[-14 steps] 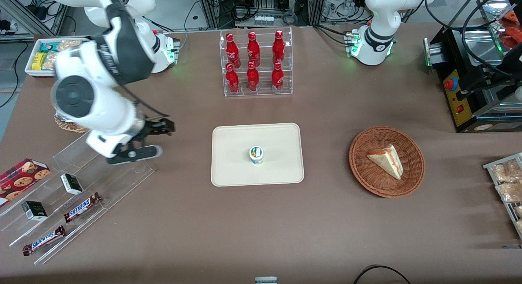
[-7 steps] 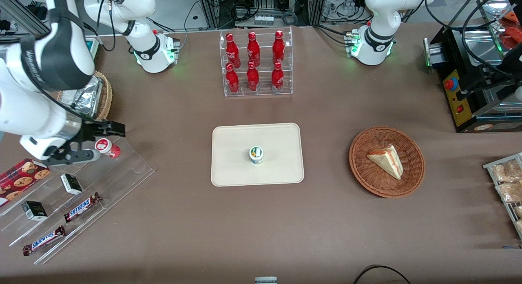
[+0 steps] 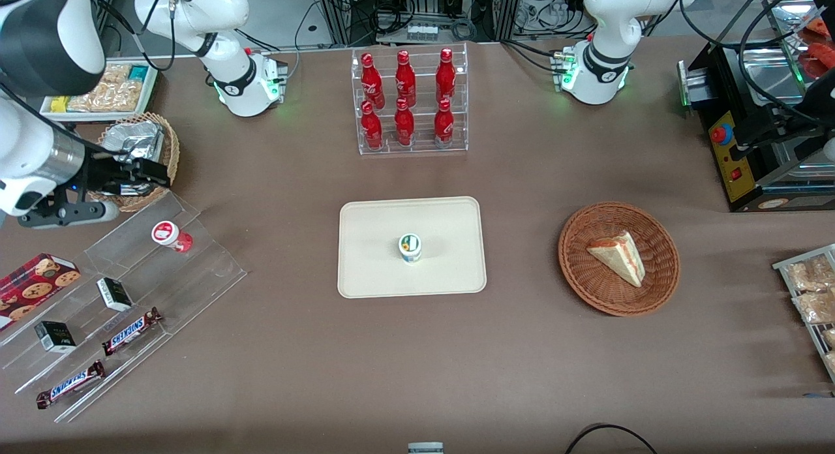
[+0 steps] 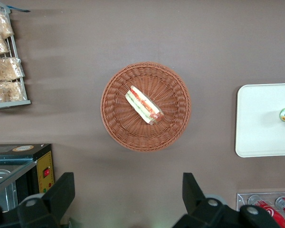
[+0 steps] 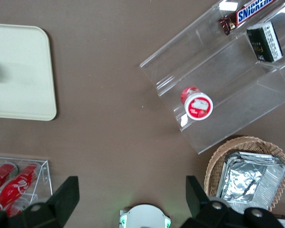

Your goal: Place green gum on tray

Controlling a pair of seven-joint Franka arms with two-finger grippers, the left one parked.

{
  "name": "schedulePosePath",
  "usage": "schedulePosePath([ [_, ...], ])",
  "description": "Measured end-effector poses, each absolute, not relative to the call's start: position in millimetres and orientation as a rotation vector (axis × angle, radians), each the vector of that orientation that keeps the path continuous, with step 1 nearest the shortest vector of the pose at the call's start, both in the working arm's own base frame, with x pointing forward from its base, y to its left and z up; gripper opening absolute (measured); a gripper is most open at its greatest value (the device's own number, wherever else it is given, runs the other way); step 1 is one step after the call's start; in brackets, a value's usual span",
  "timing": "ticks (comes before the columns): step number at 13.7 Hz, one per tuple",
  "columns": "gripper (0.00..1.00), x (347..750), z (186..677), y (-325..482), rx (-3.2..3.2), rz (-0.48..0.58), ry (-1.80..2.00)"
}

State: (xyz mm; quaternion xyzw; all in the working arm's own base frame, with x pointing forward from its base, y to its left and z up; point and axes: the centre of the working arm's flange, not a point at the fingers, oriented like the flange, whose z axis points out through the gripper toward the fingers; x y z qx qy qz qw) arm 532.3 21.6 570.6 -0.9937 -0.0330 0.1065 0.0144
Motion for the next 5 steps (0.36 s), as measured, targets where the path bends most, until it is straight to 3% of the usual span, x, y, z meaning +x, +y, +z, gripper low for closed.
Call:
schedulePosePath([
  [5, 1.0, 512.2, 595.2, -8.2, -3.088, 0.339, -0.018],
])
